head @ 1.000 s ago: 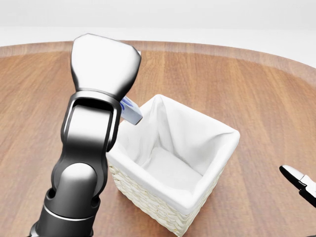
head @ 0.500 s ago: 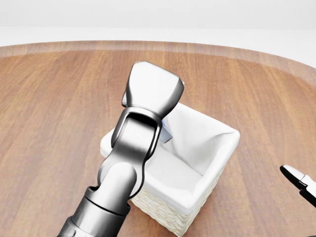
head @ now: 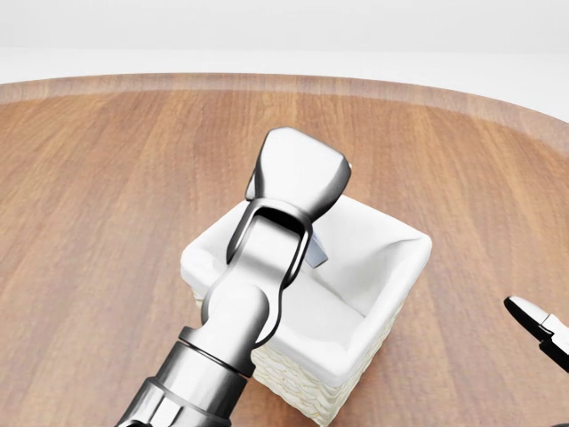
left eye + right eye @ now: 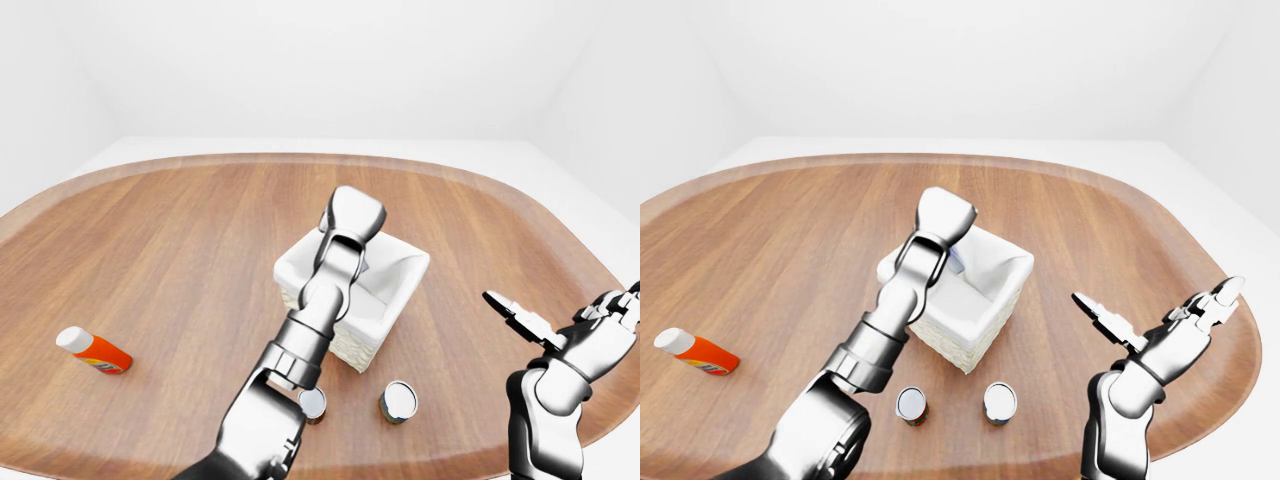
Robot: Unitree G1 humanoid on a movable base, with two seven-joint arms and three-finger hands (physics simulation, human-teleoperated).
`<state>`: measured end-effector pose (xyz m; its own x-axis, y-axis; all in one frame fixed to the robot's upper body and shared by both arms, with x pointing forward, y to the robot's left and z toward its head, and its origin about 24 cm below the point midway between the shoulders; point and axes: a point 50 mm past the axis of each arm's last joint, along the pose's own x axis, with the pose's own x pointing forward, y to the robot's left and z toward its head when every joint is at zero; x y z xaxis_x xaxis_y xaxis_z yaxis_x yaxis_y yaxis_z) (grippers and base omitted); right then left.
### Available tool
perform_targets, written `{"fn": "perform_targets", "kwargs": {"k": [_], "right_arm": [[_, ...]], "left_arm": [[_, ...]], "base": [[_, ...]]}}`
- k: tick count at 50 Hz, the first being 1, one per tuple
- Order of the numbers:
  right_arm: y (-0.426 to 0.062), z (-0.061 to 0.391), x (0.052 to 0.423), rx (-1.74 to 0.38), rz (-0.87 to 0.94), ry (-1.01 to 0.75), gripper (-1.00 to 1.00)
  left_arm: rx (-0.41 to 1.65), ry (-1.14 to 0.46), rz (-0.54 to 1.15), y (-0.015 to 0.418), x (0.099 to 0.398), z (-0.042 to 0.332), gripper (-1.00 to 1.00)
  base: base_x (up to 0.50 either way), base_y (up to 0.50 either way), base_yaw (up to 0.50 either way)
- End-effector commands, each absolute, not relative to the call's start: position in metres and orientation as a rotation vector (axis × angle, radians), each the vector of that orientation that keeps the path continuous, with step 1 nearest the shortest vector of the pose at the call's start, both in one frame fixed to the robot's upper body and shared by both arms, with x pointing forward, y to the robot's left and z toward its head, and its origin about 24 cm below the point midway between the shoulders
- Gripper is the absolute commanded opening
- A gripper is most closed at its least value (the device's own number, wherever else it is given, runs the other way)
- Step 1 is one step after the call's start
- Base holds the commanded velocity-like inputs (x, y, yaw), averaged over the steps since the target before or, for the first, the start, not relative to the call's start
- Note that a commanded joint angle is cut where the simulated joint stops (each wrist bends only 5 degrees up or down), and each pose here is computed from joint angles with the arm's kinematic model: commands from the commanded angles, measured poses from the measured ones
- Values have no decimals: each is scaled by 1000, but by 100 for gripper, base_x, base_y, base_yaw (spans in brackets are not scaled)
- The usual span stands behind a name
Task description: Pick up the alphabet soup and the cream cheese box, and put them in the basket.
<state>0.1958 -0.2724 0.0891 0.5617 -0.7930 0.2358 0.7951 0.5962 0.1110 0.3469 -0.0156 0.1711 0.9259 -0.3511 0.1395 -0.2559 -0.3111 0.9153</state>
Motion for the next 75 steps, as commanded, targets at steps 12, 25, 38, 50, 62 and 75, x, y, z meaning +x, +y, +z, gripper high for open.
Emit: {"fn": "perform_targets", "kwargs": {"k": [12, 25, 38, 50, 62, 75], "right_arm": [[-272, 90, 195, -5, -937, -280, 100], [-273, 89, 196, -9, -937, -271, 100], [-272, 90, 196, -8, -935, -276, 100], [-273, 89, 196, -7, -936, -272, 100], [-273, 89, 196, -7, -935, -272, 100], [-272, 92, 195, -6, -936, -285, 100]], "left_arm": [[1921, -450, -91, -16, 349, 169, -76], [1936, -437, -66, -14, 339, 177, 100], [1980, -477, 20, -12, 325, 214, 100], [1807, -490, 211, 16, 326, 256, 100], [1764, -462, 266, 41, 324, 271, 100], [1678, -446, 332, 79, 316, 272, 100]], "base": [[0, 0, 0], [0, 0, 0], [0, 0, 0], [0, 0, 0], [0, 0, 0], [0, 0, 0]]}}
